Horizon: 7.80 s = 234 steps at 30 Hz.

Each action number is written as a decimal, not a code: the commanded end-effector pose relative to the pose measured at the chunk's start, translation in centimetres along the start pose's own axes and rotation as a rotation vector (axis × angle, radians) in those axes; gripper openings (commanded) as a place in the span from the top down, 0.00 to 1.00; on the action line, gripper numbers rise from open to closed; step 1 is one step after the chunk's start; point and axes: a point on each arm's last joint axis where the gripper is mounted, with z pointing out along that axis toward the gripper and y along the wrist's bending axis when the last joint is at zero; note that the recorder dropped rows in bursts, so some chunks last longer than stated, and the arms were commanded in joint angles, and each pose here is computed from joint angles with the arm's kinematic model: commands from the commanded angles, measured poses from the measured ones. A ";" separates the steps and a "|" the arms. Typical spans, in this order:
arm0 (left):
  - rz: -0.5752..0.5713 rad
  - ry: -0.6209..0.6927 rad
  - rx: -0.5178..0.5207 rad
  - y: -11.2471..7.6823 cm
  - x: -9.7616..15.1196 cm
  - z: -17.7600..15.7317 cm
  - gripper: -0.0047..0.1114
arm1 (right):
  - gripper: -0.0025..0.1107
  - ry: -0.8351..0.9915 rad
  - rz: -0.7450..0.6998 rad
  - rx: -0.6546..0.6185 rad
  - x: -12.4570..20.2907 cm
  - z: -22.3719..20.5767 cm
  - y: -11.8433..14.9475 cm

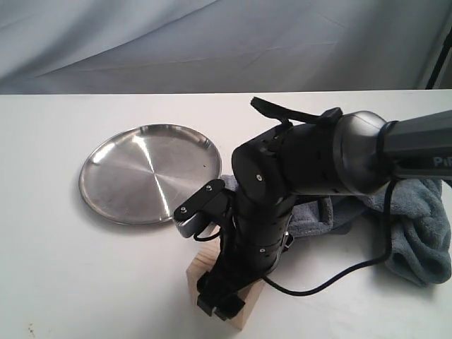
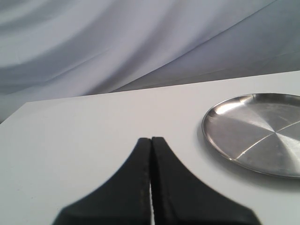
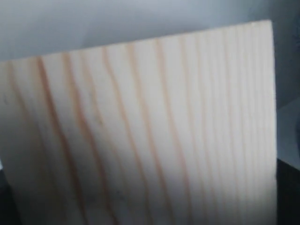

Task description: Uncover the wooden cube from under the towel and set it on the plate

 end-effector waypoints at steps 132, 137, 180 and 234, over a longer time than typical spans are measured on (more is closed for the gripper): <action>-0.002 -0.015 -0.005 0.0 0.0 0.0 0.96 | 0.85 -0.768 -0.075 0.104 -21.5 -2.3 -6.7; -0.002 -0.015 -0.005 0.0 0.0 0.0 0.96 | 0.85 -0.749 -0.074 0.103 -21.5 -1.1 -6.8; 0.005 -0.021 -0.008 0.0 -0.1 0.0 0.96 | 0.08 -0.645 -0.136 0.182 -20.4 -3.0 -7.2; 0.029 -0.020 -0.013 0.1 -0.1 0.0 0.96 | 0.98 -0.237 0.018 0.081 -14.9 -5.9 -11.2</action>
